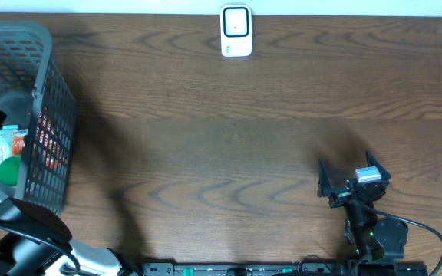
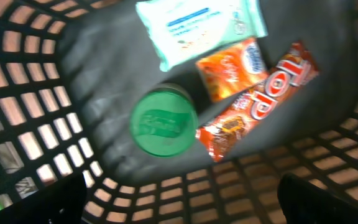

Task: Scan the item barcode
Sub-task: 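Lower the left gripper into the basket and grasp the green-capped bottle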

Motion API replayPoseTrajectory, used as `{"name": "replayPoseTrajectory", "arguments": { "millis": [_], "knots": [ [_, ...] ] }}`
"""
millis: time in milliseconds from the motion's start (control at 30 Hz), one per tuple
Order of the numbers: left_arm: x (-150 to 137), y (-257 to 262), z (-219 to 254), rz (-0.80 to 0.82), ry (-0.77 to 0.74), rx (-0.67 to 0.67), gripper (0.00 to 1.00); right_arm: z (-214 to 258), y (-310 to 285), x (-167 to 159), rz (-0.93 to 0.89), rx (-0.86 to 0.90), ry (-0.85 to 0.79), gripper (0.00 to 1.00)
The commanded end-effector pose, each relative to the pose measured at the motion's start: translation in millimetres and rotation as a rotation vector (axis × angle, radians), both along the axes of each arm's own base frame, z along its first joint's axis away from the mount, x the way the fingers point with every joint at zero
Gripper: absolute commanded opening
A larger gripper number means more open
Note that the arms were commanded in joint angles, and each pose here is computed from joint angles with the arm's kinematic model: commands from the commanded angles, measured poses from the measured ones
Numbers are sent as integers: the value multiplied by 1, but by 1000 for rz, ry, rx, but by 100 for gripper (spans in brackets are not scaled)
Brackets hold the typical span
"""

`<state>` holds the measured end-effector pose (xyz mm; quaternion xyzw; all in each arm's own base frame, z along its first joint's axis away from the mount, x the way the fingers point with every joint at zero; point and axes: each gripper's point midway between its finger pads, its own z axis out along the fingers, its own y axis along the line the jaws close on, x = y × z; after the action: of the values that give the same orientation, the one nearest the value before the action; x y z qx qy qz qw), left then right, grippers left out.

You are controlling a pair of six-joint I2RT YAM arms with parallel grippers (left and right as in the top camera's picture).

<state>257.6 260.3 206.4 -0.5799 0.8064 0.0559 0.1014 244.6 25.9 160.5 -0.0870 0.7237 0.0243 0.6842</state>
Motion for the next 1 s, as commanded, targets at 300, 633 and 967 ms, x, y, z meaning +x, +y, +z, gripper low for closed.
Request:
{"name": "replayPoseTrajectory", "arguments": {
  "millis": [300,633,967],
  "knots": [
    [-12,10,-51,31,79,16,98,-2,1,0,4,11,5,99],
    [-20,19,-81,66,101,-14,98,-2,1,0,4,11,5,99],
    [-18,14,-124,58,160,-114,98,-2,1,0,4,11,5,99]
  ]
}}
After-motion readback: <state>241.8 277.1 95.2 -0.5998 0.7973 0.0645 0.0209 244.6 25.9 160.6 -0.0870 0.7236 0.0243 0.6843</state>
